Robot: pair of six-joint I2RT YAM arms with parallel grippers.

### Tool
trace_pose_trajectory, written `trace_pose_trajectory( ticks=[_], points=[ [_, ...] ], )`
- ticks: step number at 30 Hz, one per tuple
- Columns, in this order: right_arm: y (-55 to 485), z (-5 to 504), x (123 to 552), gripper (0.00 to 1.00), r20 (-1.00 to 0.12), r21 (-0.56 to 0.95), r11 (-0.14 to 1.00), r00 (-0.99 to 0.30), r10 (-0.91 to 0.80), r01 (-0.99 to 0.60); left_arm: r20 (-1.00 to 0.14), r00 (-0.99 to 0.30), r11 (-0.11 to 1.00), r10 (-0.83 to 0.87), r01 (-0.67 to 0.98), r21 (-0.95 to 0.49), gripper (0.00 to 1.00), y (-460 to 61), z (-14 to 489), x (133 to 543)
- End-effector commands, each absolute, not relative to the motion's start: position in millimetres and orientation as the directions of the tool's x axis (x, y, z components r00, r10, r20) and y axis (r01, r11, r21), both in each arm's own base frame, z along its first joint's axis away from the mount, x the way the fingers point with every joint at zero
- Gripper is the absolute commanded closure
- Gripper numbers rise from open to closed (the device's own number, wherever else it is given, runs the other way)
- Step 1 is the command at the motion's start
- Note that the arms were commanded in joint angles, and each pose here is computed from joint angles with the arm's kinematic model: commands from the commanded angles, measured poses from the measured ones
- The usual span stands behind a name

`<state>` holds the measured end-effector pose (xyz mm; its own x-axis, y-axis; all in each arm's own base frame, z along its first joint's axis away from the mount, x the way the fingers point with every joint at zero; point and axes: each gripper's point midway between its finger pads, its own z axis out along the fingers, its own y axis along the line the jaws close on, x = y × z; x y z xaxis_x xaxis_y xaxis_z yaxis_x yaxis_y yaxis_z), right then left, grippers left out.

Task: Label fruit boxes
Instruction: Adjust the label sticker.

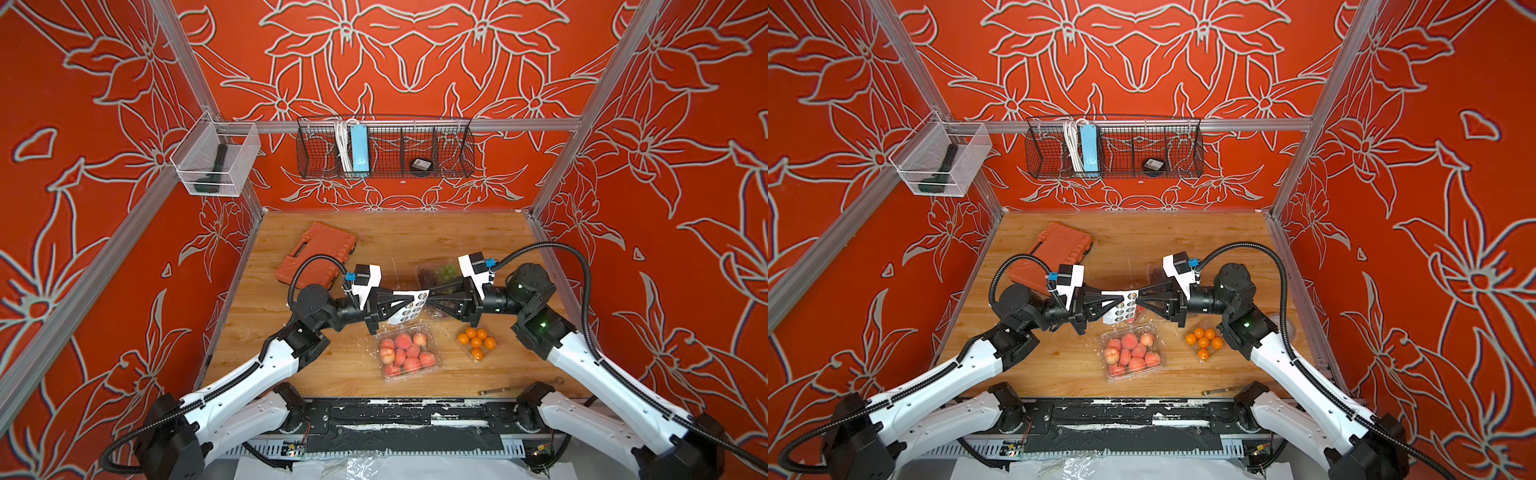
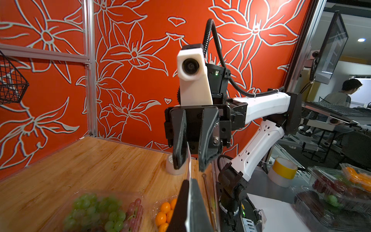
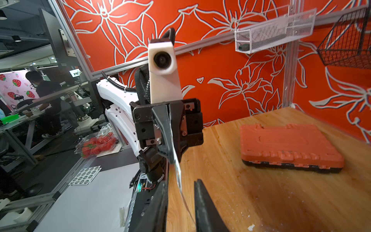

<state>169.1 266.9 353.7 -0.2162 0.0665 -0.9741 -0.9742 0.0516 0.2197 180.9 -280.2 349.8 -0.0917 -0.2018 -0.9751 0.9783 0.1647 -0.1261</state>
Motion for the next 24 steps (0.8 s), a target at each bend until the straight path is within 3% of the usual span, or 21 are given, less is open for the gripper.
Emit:
trace_pose_trajectory(
  ticks=[1, 5, 11, 17, 19, 21, 24],
  points=[
    [266, 368, 169, 0.80, -0.975, 0.193, 0.040, -0.188, 0.117, -0.980, -0.971, -0.071, 0.160, -0.230, 0.981, -0.110, 1.00, -277, 357, 176],
    [268, 366, 169, 0.84, -0.975, 0.201, 0.020, -0.197, 0.106, -0.979, -0.969, -0.069, 0.163, -0.237, 0.981, -0.110, 1.00, -276, 359, 176],
    [272, 362, 168, 0.81, -0.973, 0.211, -0.009, -0.211, 0.091, -0.977, -0.970, -0.072, 0.159, -0.233, 0.981, -0.111, 1.00, -278, 357, 178],
    [272, 360, 167, 1.00, -0.976, 0.202, -0.016, -0.203, 0.085, -0.979, -0.968, -0.079, 0.152, -0.237, 0.981, -0.117, 1.00, -279, 357, 178],
    [272, 359, 168, 1.00, -0.976, 0.202, -0.012, -0.203, 0.080, -0.979, -0.969, -0.077, 0.154, -0.234, 0.981, -0.115, 1.00, -279, 356, 178],
    [272, 357, 169, 1.00, -0.977, 0.200, -0.005, -0.200, 0.079, -0.980, -0.971, -0.073, 0.163, -0.228, 0.980, -0.112, 0.85, -280, 354, 180],
    [272, 356, 169, 1.00, -0.977, 0.201, -0.003, -0.201, 0.075, -0.980, -0.972, -0.075, 0.159, -0.224, 0.981, -0.113, 0.81, -282, 354, 181]
  ],
)
